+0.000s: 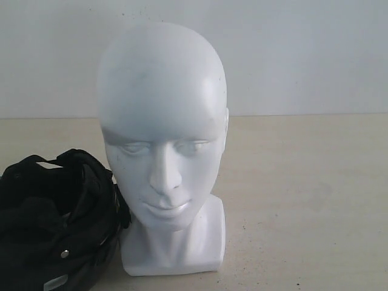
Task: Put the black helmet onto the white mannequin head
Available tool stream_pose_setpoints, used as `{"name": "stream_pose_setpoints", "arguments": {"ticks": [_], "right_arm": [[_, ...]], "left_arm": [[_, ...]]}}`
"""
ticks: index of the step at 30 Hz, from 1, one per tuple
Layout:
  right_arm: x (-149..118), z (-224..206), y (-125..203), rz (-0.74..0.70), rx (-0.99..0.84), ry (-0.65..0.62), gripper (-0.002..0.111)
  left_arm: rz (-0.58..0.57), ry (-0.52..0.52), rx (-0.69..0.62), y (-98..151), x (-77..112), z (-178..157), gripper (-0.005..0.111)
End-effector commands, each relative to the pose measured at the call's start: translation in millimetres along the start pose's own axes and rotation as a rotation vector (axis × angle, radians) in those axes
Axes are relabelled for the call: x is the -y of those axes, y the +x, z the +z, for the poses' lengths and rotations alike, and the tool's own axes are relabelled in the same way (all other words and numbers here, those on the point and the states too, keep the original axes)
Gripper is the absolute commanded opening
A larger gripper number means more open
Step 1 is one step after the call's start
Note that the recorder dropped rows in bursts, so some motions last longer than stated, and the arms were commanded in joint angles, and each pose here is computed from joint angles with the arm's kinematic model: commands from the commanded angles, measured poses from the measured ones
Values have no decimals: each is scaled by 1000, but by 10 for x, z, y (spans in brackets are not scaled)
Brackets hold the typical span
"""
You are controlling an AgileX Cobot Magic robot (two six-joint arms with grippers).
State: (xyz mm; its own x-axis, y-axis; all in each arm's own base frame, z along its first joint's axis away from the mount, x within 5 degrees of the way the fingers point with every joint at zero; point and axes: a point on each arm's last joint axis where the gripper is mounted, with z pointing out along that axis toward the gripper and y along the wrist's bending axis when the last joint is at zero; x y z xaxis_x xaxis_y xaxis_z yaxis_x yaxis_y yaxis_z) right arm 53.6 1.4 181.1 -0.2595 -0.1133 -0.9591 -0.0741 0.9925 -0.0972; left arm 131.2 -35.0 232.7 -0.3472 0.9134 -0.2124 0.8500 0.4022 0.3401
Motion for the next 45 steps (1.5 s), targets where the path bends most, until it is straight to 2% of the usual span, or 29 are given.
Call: {"name": "stream_pose_setpoints", "arguments": {"ticks": [1, 3, 13, 20, 35, 45], "right_arm": [[4, -4, -11, -3, 14, 6, 0], [4, -4, -11, -3, 14, 6, 0], [4, -4, -11, -3, 14, 6, 0], [4, -4, -11, -3, 14, 6, 0], [4, -4, -11, -3, 14, 6, 0], [4, -4, -15, -3, 18, 6, 0]], "left_arm": [[-33, -2, 22, -42, -20, 50, 79], [-34, -13, 33, -51, -30, 50, 78], [-93, 64, 67, -162, -41, 201, 78], [-220, 137, 206, -300, 3, 184, 78], [-220, 134, 193, -264, 35, 231, 78], [-223, 99, 243, -249, 53, 104, 78]]}}
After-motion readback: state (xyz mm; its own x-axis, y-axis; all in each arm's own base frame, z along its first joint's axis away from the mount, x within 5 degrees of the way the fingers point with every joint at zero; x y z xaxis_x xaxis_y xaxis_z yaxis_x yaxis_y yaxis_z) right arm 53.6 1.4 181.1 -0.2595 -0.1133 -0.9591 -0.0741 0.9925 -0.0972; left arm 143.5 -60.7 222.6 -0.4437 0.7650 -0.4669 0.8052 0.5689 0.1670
